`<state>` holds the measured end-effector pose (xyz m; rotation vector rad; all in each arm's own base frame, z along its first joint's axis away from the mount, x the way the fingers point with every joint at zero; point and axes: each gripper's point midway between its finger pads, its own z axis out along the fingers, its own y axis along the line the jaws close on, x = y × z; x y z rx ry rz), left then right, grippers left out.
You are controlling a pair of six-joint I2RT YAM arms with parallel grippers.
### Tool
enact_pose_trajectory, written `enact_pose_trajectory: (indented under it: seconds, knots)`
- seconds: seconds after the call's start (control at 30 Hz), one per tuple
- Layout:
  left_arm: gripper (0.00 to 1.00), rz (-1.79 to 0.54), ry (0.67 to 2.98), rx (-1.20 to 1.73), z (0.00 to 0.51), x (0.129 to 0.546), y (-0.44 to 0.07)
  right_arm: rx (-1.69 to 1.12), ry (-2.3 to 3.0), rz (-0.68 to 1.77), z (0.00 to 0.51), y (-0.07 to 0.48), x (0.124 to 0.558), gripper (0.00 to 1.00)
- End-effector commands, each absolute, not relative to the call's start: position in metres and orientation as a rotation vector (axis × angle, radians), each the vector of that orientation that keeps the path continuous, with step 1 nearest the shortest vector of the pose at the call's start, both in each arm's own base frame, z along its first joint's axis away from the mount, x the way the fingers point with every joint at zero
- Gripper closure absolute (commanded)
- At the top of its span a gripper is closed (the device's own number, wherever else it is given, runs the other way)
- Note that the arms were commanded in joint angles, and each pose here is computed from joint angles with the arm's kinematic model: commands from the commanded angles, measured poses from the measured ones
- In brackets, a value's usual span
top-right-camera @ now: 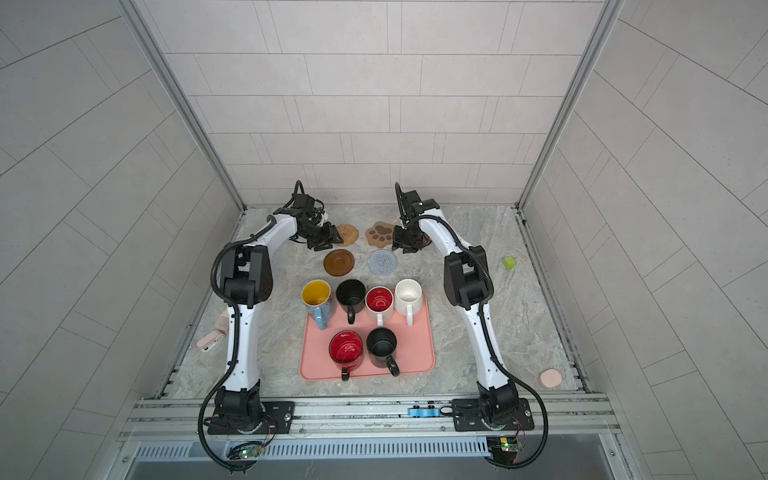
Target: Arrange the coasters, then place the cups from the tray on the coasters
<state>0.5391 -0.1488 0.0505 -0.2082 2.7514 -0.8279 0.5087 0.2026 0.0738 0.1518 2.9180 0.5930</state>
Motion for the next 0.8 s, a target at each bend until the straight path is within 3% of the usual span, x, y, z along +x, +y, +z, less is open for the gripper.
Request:
enact_pose_trajectory:
  seconds: [0.0,0.77]
  knots:
    - [0.42,-0.852,2.759,-0.203,0.045,0.539,-0.154,0.183,2.87,0.579,0.104,0.193,0.51,0.55]
    - [0.42,-0.889,2.796,-0.193,0.037,0.525,-0.158,0.214,2.865,0.563,0.105,0.187,0.512,0.55]
